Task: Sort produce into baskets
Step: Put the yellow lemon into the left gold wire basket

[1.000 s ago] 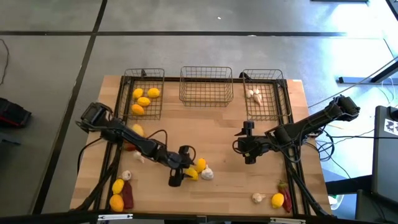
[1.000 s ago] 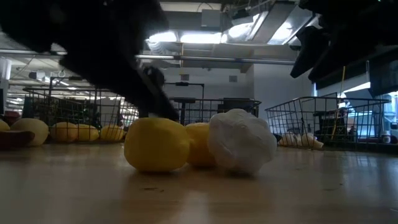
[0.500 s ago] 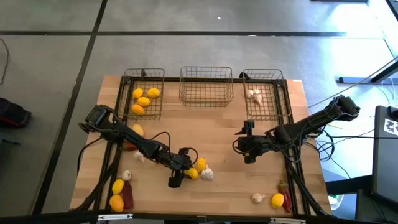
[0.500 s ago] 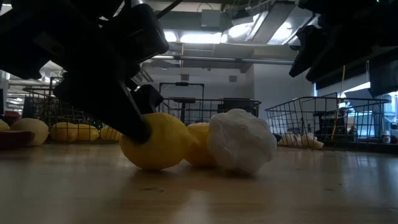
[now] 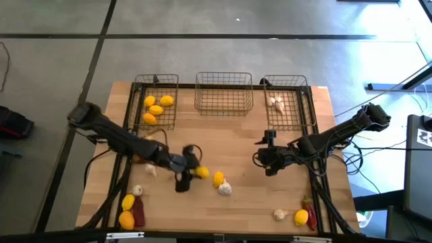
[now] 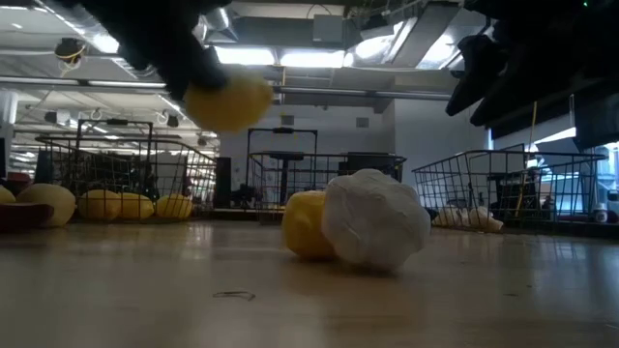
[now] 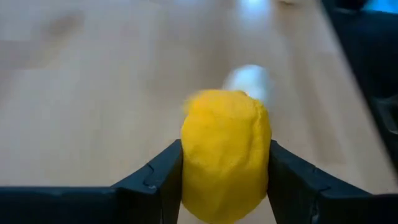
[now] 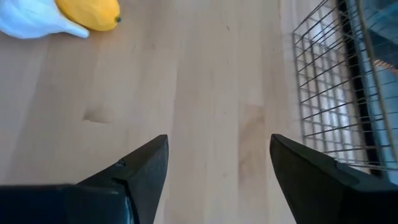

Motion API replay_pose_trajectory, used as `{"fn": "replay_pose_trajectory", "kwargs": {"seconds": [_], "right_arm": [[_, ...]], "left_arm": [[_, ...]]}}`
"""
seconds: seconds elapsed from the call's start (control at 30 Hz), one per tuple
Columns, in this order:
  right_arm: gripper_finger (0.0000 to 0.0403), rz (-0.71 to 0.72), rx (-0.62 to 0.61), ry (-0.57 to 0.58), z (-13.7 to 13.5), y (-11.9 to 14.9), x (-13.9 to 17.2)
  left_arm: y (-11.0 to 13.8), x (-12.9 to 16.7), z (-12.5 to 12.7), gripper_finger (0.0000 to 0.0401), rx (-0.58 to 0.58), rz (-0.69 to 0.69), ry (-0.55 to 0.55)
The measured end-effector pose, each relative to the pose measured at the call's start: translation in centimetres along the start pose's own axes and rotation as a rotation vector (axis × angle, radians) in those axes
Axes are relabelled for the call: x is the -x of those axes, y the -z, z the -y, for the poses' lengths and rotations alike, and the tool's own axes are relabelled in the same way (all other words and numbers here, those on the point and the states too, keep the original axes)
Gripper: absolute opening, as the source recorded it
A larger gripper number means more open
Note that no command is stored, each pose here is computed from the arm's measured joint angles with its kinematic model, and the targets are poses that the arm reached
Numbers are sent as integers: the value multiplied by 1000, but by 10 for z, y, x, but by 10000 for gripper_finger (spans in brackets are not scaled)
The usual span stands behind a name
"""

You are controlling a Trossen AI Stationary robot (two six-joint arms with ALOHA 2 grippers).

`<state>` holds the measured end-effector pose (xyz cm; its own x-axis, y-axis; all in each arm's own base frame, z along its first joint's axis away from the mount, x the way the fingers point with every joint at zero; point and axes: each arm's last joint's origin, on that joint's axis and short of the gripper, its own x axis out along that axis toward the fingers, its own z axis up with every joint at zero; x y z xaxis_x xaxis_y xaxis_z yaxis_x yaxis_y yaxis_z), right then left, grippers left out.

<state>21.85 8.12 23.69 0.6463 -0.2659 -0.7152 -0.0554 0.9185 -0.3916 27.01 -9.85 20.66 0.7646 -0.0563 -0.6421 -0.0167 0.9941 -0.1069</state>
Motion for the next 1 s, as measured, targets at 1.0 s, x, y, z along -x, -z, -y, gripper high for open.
{"fn": "replay_pose_trajectory", "kwargs": {"seconds": [1.0], "right_arm": [[275,-84,-128,130,48,5,-22]], "left_arm": [[20,138,-215,205,675,-43,-1256]]}}
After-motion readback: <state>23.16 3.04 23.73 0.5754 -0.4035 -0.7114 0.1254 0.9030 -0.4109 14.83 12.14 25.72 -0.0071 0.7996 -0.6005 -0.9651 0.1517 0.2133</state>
